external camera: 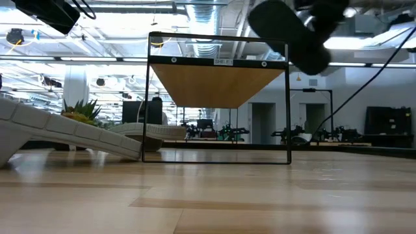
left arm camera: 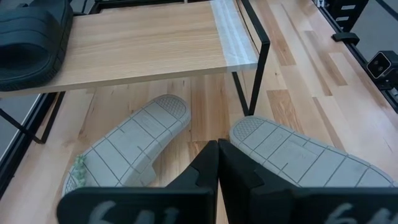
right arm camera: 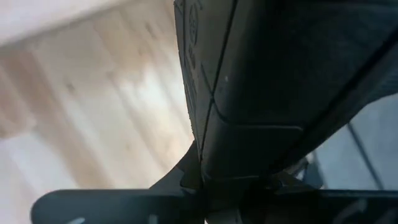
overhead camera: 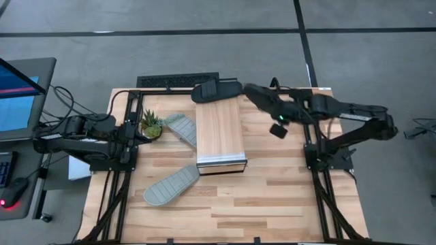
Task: Pick and place slides into the shelf
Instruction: Put the black slide on the shelf
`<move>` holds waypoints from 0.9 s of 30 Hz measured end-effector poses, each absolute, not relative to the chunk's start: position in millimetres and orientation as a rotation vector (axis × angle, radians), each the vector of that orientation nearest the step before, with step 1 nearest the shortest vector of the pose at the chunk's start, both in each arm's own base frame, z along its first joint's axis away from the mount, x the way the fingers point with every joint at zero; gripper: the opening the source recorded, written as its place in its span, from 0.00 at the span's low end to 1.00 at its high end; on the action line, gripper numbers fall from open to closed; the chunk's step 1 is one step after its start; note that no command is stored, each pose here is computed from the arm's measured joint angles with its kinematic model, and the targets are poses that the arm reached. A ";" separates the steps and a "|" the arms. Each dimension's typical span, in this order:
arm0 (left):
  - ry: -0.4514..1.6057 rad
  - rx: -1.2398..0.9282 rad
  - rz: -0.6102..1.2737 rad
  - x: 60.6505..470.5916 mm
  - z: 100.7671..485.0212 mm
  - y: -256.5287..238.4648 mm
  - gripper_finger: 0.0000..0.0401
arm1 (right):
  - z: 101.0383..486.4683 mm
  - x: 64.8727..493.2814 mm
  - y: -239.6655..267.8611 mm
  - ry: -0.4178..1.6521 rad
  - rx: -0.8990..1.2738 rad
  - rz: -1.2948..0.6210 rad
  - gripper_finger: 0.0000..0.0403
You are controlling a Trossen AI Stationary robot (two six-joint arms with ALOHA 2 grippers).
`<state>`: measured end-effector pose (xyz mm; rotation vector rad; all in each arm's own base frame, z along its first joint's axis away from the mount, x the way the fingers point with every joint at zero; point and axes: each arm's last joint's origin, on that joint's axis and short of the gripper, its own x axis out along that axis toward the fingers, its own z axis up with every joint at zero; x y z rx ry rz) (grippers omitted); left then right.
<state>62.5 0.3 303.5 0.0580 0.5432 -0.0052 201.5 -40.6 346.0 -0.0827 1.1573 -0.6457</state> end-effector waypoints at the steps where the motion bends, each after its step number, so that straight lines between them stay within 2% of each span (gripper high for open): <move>1: 0.543 0.058 -0.005 62.4 303.5 0.3 0.00 | 346.6 206.4 -46.2 1.168 -0.110 -0.640 0.12; 14: 0.543 0.058 -0.005 62.5 303.5 0.3 0.00 | 347.7 289.3 -97.9 1.206 -0.347 -0.509 0.12; 27: 0.543 0.058 -0.005 62.5 303.5 0.3 0.00 | 331.1 344.2 -105.0 1.287 -0.490 -0.353 0.12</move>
